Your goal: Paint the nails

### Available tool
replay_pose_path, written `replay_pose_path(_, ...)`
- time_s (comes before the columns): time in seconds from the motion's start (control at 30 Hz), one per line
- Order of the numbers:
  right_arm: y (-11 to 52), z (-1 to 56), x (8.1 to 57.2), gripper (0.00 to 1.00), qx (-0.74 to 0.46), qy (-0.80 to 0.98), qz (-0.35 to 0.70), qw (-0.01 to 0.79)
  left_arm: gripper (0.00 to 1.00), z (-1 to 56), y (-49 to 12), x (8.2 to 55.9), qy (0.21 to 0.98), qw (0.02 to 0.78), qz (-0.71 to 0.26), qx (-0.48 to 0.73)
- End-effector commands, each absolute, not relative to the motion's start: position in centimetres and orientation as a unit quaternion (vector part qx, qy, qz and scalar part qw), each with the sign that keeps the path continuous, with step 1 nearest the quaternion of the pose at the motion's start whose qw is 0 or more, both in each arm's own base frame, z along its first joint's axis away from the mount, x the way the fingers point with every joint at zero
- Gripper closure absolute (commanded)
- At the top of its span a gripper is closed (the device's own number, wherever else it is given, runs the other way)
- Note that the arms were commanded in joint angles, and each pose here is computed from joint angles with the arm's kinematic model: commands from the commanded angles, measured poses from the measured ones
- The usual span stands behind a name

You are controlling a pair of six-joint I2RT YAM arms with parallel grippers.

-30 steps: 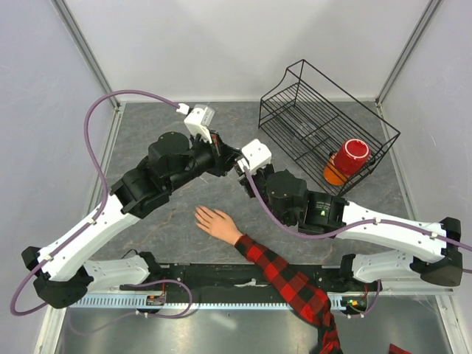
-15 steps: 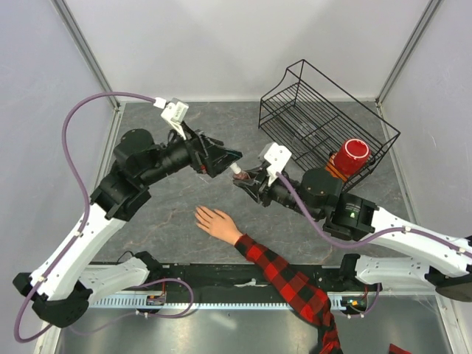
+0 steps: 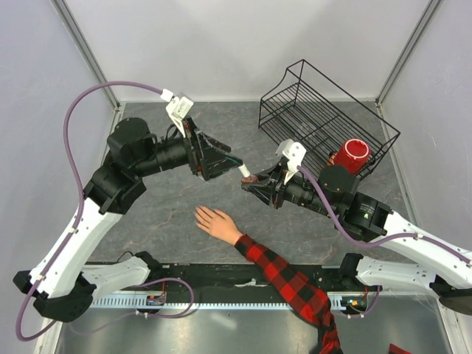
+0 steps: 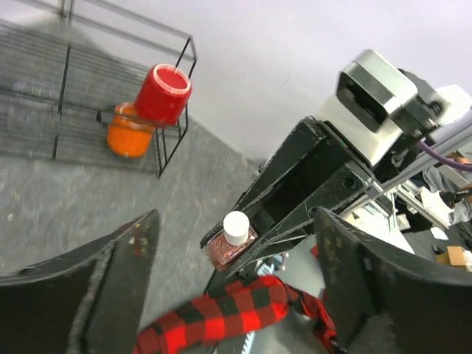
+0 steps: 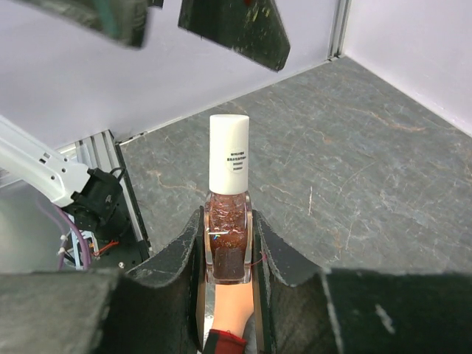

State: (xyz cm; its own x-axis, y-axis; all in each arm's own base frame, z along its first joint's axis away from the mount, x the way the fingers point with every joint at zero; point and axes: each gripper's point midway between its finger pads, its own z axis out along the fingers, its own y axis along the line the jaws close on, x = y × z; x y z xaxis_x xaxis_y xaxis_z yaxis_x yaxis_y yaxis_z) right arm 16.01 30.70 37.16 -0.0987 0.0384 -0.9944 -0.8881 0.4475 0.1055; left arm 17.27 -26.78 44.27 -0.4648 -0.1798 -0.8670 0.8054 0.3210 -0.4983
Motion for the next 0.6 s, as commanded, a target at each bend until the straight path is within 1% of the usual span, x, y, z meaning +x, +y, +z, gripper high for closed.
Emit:
replay_pose_path(0.0,30.6,37.8,16.0,1.0,-0.336,0.615,0.406,0.586,0.24,43.7,-26.3,18.0,0.715,0.436,-0.495,0.231)
replay_pose_path(0.1,30.7,37.4,16.4,1.0,-0.341,0.618,0.397,0.587,0.26,43.2,-26.3,18.2,0.731,0.421,-0.482,0.237)
replay_pose_path(0.17,30.9,37.2,16.5,1.0,-0.344,0.619,0.394,0.586,0.27,43.4,-26.4,17.6,0.726,0.415,-0.485,0.255)
replay_pose_path(0.2,30.9,37.3,16.4,1.0,-0.345,0.617,0.394,0.587,0.31,43.0,-26.5,17.5,0.73,0.405,-0.484,0.261)
replay_pose_path(0.3,31.1,37.1,16.5,1.0,-0.349,0.618,0.391,0.585,0.36,42.8,-26.7,17.3,0.729,0.396,-0.482,0.281)
replay_pose_path(0.37,31.1,37.0,16.6,1.0,-0.35,0.619,0.389,0.585,0.38,42.5,-26.7,17.0,0.73,0.389,-0.481,0.291)
replay_pose_path(0.47,31.1,37.2,16.5,1.0,-0.351,0.617,0.392,0.585,0.44,42.0,-27.0,16.9,0.731,0.377,-0.483,0.301)
replay_pose_path(0.57,31.3,37.1,16.5,1.0,-0.353,0.618,0.391,0.584,0.44,41.8,-27.4,16.5,0.726,0.36,-0.494,0.314)
